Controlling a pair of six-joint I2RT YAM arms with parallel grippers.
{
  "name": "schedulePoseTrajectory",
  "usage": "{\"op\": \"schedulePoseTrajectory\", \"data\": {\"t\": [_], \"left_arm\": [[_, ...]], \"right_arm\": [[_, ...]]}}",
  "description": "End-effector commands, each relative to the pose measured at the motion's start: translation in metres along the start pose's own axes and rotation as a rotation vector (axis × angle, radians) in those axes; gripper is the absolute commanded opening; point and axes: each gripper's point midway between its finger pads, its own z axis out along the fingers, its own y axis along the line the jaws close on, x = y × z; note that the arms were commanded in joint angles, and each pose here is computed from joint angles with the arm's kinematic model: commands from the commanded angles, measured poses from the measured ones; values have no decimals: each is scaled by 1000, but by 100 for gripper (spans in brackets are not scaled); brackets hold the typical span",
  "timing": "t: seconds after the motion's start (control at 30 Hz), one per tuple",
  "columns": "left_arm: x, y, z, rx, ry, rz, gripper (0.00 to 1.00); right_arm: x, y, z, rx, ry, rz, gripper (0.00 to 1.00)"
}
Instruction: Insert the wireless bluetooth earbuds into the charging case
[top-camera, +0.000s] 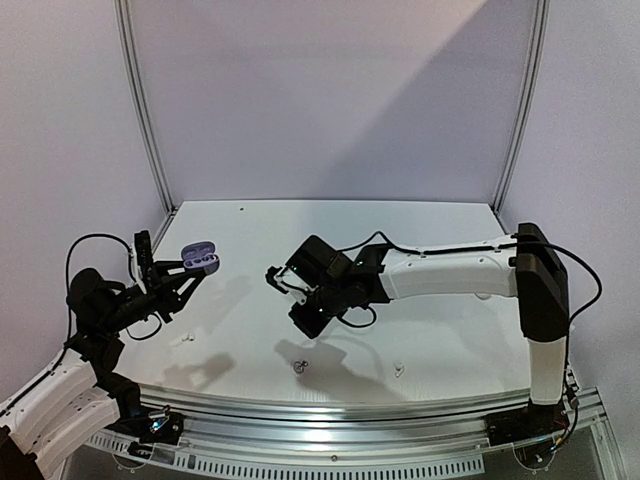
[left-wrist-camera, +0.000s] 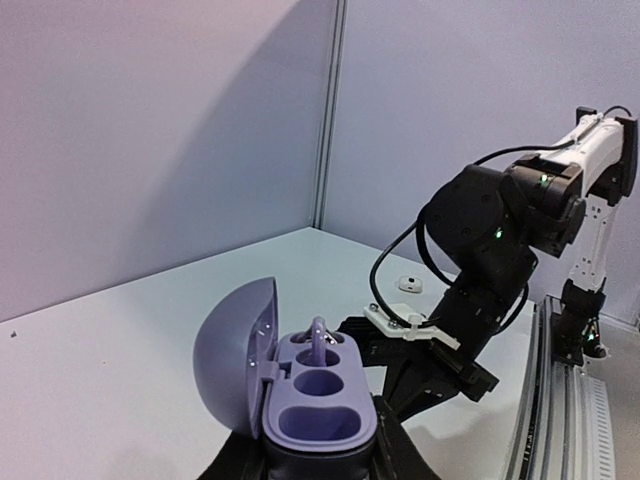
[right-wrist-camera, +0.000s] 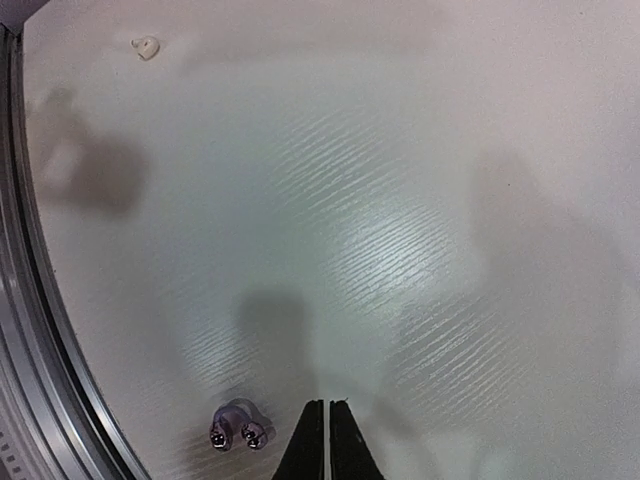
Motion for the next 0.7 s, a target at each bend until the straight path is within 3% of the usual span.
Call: {"op": "schedulePoseTrajectory", "data": {"t": [0.0,0.03,0.17,0.27,0.53,0.67], "left_arm": [[1,5,-2,-22,-6,10,0],[2,5,-2,-23,-5,9,0],[2,5,-2,-22,-5,9,0],[2,5,-2,-23,-5,9,0],[3,5,-2,-22,-3,6,0],[3,6,-2,-23,-2,4,0]], "right_arm": [[0,1,-8,7,59,-27,8],[7,1,-6,5,107,-21,15],[13,18,1,-67,164,24,58],[15,24,1,-84,177,38,76],[24,43,20,-53,292,34,69],[25,40,30,5,333,51,59]]}}
